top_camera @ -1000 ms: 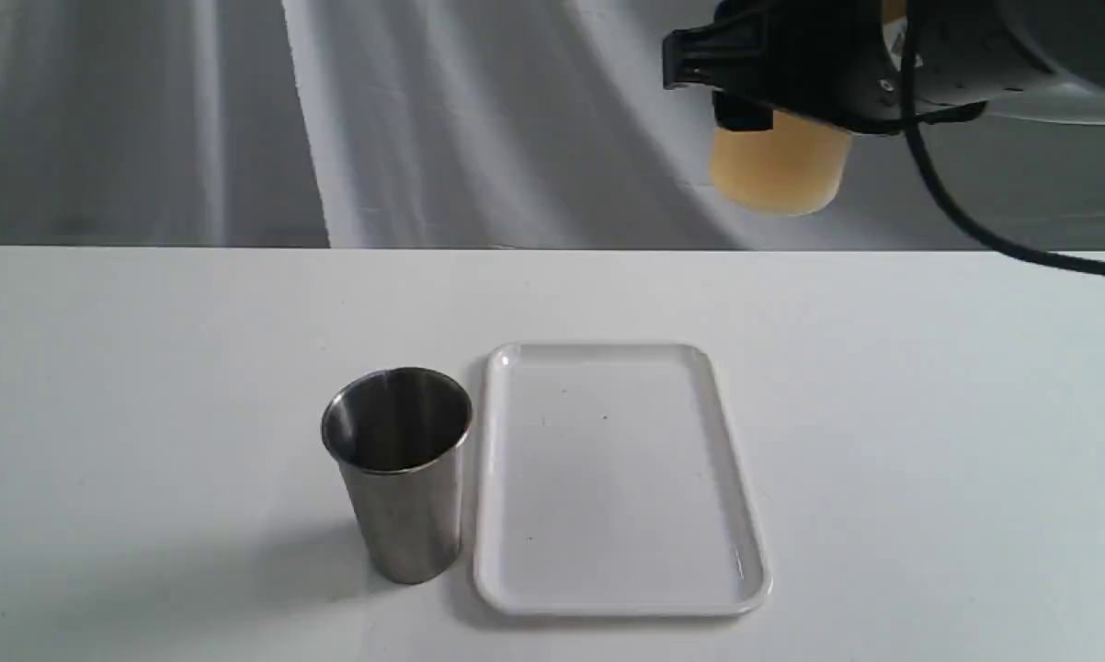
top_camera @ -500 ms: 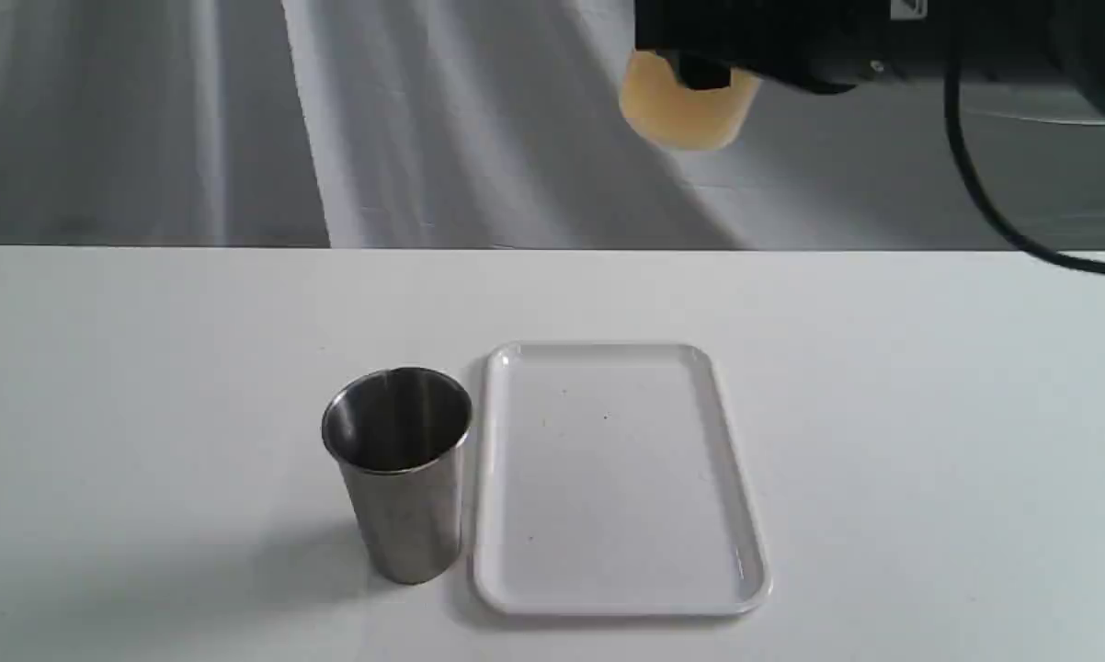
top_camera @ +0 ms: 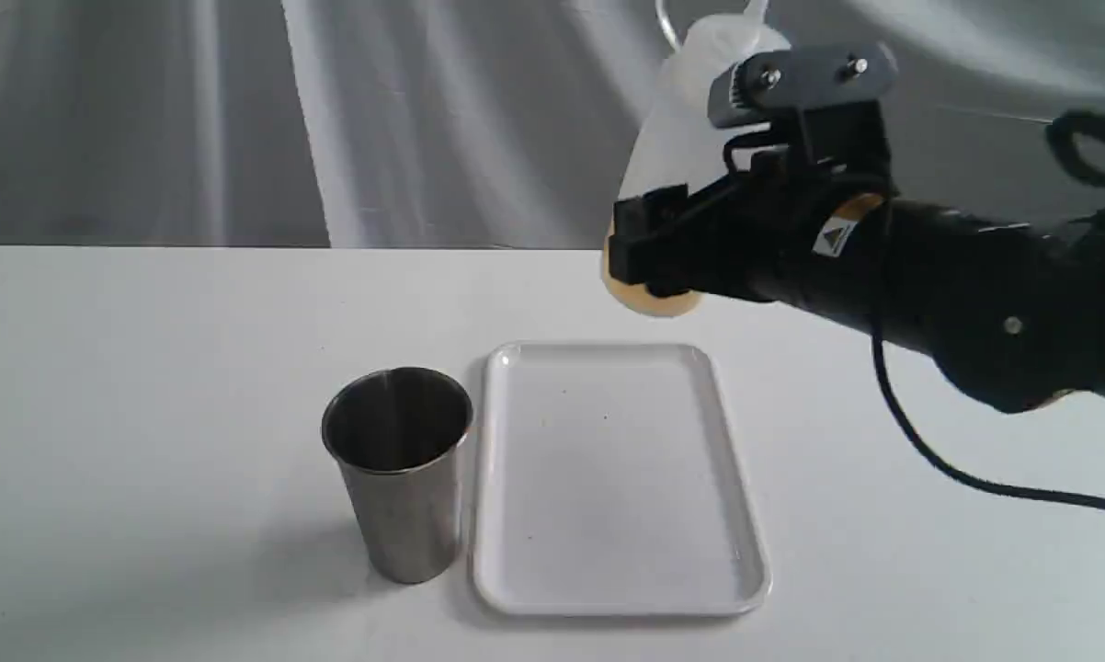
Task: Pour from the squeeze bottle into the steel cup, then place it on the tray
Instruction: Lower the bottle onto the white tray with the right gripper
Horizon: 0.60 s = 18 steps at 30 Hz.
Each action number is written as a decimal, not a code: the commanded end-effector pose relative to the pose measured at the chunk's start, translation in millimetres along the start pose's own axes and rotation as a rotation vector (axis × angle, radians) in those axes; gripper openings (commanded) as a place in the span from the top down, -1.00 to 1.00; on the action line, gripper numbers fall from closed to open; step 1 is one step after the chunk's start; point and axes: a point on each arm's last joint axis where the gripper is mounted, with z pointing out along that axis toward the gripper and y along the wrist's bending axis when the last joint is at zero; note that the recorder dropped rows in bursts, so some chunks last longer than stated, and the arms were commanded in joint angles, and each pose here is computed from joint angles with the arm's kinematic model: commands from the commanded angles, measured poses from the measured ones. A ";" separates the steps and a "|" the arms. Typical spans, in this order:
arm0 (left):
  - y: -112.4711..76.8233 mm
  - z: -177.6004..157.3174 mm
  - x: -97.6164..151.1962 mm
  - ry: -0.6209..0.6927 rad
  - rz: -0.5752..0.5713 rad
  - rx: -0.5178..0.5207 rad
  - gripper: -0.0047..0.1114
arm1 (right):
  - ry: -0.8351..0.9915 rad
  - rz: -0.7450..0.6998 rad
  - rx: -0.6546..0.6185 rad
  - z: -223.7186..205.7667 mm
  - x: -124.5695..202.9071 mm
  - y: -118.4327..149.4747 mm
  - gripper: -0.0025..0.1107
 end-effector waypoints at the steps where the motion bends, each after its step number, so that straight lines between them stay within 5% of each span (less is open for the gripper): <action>1: 0.1 0.2 0.7 -0.006 -0.008 -0.001 0.92 | -0.034 -0.001 -0.009 10.0 6.6 8.4 0.70; 18: 0.1 0.2 0.7 -0.006 -0.004 -0.002 0.92 | 0.078 -0.066 -0.042 50.9 65.6 25.1 0.70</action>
